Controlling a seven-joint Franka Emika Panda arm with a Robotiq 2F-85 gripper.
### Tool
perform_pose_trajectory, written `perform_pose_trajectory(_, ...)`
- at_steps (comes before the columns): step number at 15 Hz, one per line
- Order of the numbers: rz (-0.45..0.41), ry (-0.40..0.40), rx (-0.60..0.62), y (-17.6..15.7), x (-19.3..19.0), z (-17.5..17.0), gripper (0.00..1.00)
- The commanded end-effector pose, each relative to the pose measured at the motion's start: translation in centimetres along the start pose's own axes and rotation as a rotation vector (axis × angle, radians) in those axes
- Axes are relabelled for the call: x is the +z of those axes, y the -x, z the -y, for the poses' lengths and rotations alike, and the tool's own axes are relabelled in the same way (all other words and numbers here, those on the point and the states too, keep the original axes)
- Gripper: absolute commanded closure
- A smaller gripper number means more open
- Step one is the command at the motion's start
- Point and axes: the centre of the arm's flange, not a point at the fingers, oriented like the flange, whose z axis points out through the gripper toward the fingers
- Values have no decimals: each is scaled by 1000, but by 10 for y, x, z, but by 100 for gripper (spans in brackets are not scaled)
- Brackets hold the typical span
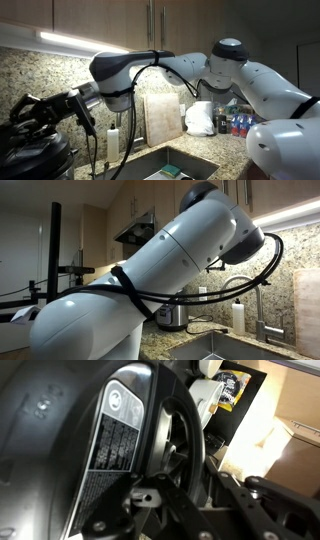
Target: Pick up the lid from the cooker and put it on the counter
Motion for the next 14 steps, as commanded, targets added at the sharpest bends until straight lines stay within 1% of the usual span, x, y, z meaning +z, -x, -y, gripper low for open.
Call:
perform_pose_trajectory(1,3,-95,-81,-31,0,27,90)
perform_pose_trajectory(3,-17,-120,-98,-34,-6,33,90)
perform_pose_trajectory(7,-18,-140,-64,-34,-9,24,90)
perform_pose_trajectory(11,-36,-126,-29,-28,-25,25,90)
perform_pose_trajectory(14,8,-118,3,-38,-31,35,91)
